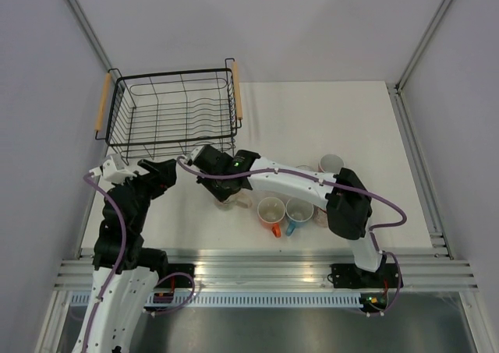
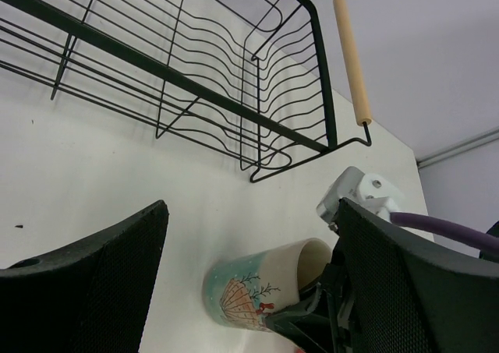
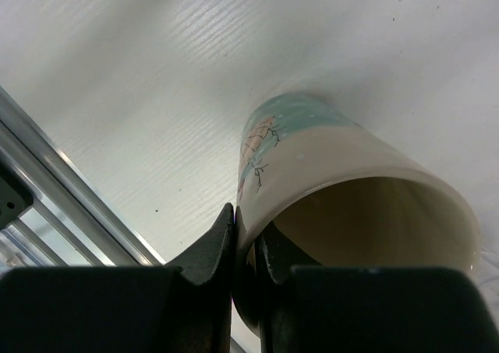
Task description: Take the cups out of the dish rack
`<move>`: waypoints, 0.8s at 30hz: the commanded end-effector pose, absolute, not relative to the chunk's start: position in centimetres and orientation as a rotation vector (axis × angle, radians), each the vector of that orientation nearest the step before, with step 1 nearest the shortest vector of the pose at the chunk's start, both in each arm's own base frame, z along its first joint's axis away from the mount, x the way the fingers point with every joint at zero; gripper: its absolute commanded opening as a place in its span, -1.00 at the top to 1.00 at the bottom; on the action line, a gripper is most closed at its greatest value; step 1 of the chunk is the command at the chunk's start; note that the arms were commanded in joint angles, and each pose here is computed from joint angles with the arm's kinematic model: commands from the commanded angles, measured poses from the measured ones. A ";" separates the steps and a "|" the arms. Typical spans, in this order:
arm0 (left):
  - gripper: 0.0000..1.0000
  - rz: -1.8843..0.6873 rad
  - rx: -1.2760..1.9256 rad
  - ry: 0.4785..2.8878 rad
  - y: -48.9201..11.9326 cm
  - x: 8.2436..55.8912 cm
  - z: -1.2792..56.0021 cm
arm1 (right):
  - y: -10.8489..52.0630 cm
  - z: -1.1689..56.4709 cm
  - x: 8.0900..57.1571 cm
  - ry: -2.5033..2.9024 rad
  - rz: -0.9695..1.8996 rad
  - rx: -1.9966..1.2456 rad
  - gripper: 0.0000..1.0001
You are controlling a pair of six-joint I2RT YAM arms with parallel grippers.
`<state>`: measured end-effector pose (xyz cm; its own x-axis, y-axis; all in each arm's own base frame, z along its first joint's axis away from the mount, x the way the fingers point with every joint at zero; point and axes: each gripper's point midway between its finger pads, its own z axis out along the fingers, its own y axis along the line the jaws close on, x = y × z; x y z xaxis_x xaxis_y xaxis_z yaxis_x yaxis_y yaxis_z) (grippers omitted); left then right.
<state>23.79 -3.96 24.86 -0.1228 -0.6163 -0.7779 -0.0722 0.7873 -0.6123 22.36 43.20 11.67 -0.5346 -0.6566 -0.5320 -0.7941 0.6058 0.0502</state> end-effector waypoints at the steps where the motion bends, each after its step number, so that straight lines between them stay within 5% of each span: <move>1: -0.83 -0.467 -0.533 1.616 -3.3 23.6 26.4 | 41.6 12.9 24.2 2.325 0.185 -1.161 0.99; 18: -0.83 -0.461 -0.547 1.619 -3.2 23.8 26.7 | 41.1 12.3 23.3 2.284 0.047 -1.279 0.99; 22: -0.84 -0.465 -0.546 1.616 -3.2 23.8 27.0 | 40.9 13.2 23.4 2.266 0.056 -1.266 0.27; 24: -0.84 -0.466 -0.545 1.615 -3.2 23.8 27.1 | 41.1 13.7 23.5 2.253 0.071 -1.252 0.10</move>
<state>23.91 -3.54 25.35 -0.1114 -0.6155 -0.7802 -0.0938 0.7881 -0.6083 22.75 41.35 10.80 -0.4383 -0.7816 -0.4438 -0.8124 0.5558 -0.1764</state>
